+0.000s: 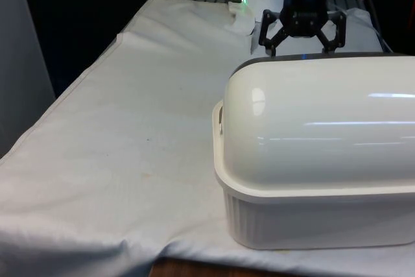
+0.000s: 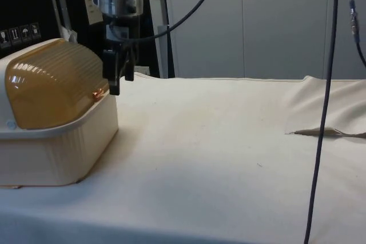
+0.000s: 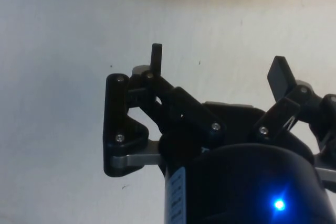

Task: Open the lid, then close it.

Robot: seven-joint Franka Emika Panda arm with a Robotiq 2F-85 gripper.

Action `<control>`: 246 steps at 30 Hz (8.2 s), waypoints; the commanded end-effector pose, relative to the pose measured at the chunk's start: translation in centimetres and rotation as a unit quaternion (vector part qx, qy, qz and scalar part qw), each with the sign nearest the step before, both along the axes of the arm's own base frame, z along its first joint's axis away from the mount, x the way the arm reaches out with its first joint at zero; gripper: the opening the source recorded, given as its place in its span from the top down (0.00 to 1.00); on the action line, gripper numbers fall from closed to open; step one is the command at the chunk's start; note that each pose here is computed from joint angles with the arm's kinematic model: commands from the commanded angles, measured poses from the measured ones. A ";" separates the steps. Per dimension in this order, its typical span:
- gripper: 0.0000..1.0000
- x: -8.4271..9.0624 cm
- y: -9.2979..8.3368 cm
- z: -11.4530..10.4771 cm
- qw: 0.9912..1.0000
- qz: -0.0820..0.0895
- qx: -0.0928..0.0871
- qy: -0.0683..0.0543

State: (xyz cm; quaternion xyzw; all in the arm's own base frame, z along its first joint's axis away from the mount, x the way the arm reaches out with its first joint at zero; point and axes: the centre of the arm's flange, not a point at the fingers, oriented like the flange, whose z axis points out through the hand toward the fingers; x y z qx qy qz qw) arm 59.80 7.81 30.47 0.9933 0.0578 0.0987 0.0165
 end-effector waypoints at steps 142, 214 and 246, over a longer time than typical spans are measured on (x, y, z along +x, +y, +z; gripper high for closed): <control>1.00 6.1 2.8 9.1 0.983 0.079 0.000 -0.164; 0.80 10.4 3.7 23.7 0.981 0.074 -0.009 -0.180; 0.00 12.7 3.8 18.9 0.982 0.060 -0.008 -0.181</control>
